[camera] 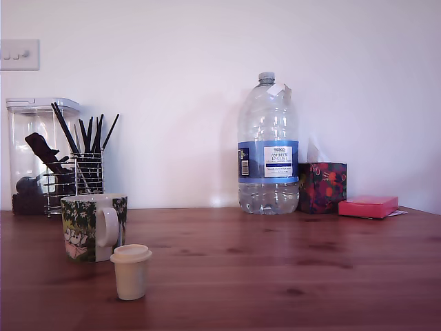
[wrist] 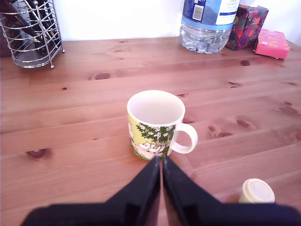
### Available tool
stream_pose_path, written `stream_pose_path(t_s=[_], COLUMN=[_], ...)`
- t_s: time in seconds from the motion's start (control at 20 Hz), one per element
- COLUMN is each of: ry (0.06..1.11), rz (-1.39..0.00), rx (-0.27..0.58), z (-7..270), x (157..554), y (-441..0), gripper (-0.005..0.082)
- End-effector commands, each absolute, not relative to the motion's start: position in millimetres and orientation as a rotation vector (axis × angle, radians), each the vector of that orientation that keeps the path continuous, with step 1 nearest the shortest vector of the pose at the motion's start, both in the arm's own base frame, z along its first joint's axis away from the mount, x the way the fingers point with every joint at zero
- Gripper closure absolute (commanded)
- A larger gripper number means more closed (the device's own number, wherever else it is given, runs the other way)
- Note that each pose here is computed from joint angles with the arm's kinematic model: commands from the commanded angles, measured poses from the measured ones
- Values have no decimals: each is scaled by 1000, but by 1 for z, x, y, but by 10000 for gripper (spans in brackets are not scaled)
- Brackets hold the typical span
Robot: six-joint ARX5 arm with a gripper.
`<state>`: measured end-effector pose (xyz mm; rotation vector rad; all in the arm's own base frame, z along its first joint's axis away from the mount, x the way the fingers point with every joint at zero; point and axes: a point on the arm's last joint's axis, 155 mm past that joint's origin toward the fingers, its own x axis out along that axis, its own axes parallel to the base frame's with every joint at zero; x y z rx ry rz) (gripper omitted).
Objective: Pick up the coffee capsules from the table one by one and drop them inside the nearest coffee cup
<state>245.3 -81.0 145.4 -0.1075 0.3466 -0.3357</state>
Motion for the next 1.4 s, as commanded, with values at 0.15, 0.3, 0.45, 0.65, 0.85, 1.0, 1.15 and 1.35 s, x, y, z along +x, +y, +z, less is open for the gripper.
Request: stream_pose_path(t_s=[0.15,0.3,0.45,0.65,0.85,1.0,1.15,1.35], ry=[327,326,301,175,199,256,350,433], rz=[-340,-340,-344,-431,-609,-742,-853,-892], rx=[-130,-130,-131,-139,-128,-99,-17,59], z=[147,147,153,186,183,168,138,110], x=[248,248,249,251,244,236,222,213], y=[-82,-82,-83,-98,-131,-160,-186,-200], gripper=[791,791,791,791,791,791,791,791])
